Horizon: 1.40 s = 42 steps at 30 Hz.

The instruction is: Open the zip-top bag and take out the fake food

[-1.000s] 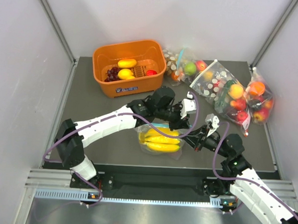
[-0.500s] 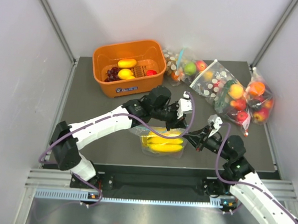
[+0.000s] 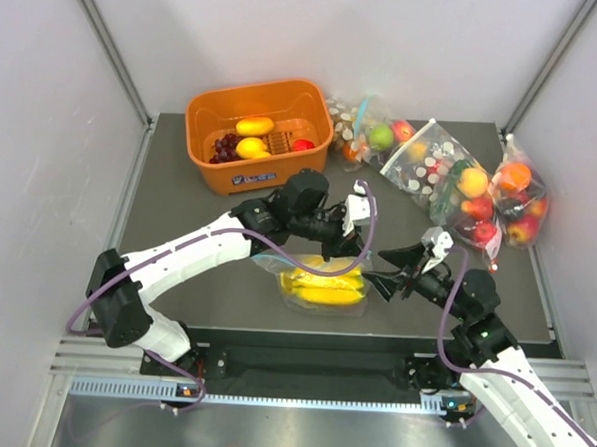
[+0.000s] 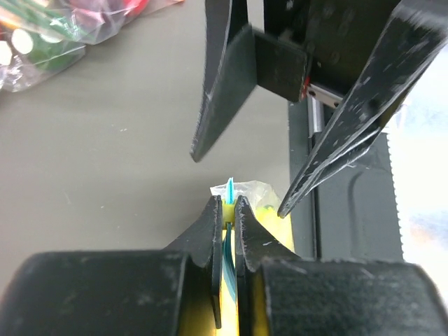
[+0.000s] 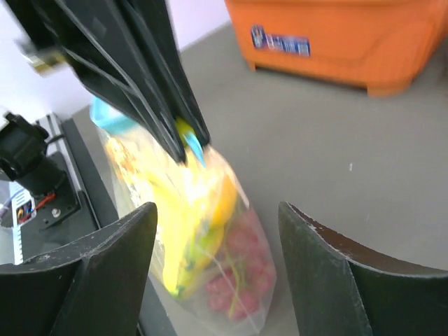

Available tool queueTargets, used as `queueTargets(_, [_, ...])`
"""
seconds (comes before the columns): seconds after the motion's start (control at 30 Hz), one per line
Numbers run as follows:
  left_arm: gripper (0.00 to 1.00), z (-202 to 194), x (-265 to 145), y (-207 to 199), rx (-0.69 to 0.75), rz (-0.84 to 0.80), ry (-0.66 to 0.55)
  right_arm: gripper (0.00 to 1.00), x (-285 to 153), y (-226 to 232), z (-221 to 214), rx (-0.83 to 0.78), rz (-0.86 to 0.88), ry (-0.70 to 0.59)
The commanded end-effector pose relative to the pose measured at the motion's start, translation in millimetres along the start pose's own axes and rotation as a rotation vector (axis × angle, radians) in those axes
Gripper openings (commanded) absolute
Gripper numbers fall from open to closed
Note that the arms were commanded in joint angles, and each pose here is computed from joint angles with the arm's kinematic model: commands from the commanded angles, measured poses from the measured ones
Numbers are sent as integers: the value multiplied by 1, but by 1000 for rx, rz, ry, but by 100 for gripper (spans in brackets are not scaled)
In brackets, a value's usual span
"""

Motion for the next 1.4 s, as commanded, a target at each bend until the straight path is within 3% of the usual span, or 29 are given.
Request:
queueTargets(0.0, [0,11,-15,-11,18,-52,-49,70,-1,13,35,-113,83,-112])
queueTargets(0.83, [0,19,-28,-24,16,-182,-79,48,29,18,50,-186,341,-105])
queueTargets(0.97, [0,18,-26,-23,12,-182,-79,34,31,19,48,-162,363,-110])
queueTargets(1.13, [0,14,-23,-20,4,-157,-72,2,31,18,46,-151,363,-118])
queueTargets(1.37, [0,11,-28,-15,20,-26,-100,0,25,16,40,-164,311,-135])
Point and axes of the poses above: each gripper's point midway between its finger pads, its own x axis out along the fingers, its own y axis along the line the jaws close on, z = x × y, the point moved 10 cm from there along -x, back along the fingers, and after that the axes turned 1 degree about x, right-handed, at the moved point
